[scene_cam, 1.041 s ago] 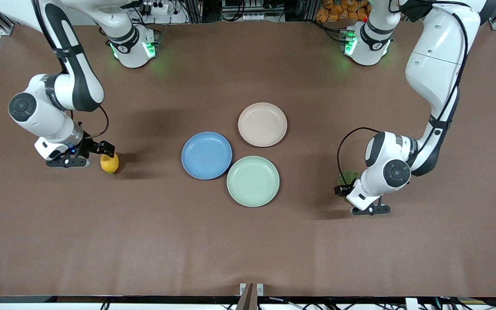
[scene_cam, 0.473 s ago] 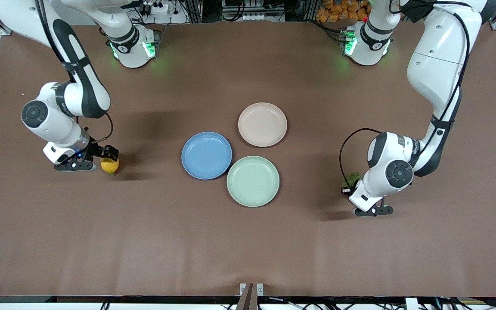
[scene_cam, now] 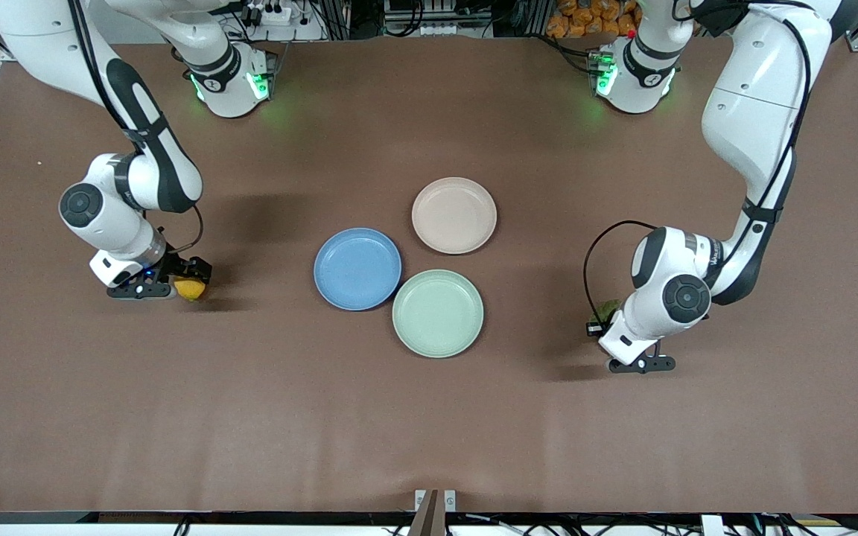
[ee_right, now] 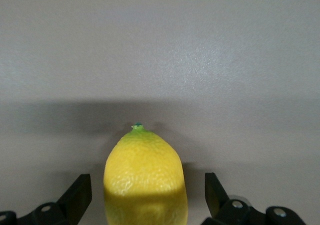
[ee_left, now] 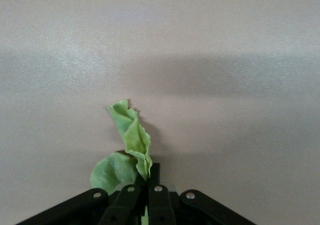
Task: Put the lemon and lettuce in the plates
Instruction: 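Lift the lettuce with the left gripper while the right gripper grasps the lemon, then carry the lettuce to the cream plate while the right gripper carries the lemon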
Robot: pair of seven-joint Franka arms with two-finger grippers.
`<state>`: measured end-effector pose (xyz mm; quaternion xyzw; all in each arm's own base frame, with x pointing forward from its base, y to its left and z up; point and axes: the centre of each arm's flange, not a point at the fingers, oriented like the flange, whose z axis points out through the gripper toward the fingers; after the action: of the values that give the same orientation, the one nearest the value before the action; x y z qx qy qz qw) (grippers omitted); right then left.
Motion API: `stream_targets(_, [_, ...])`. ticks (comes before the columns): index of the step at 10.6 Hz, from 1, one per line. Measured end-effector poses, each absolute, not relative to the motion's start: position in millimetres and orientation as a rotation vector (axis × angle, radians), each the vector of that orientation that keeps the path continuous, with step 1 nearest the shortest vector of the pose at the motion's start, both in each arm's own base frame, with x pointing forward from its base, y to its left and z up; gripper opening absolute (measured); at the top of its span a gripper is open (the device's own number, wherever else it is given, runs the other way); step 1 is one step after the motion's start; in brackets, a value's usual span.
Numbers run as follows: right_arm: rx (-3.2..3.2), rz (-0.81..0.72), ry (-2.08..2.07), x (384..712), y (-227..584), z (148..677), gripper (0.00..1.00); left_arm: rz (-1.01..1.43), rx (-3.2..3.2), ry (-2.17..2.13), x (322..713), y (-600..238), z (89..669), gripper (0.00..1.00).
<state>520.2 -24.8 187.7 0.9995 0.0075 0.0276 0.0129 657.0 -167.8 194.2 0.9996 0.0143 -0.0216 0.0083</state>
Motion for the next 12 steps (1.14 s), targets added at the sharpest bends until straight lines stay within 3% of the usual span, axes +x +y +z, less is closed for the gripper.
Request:
stream_targets(3, [3.108,0.084,0.026,516.2,-25.5,166.1,0.99,-0.124,3.142,0.006,650.9,-179.7,235.5,0.03])
stream_targets(5, [3.107,0.086,0.027,516.1,-25.2,164.1,0.89,-0.125,3.138,-0.04,640.5,-196.2,262.2,0.03])
stream_targets(7, [3.109,0.097,0.032,517.8,-23.0,167.4,0.61,-0.137,3.142,-0.084,621.2,-207.1,274.6,0.03])
stream_targets(12, [3.116,0.093,0.05,521.9,-15.8,171.9,0.59,-0.203,3.121,-0.053,556.7,-292.0,289.7,0.03])
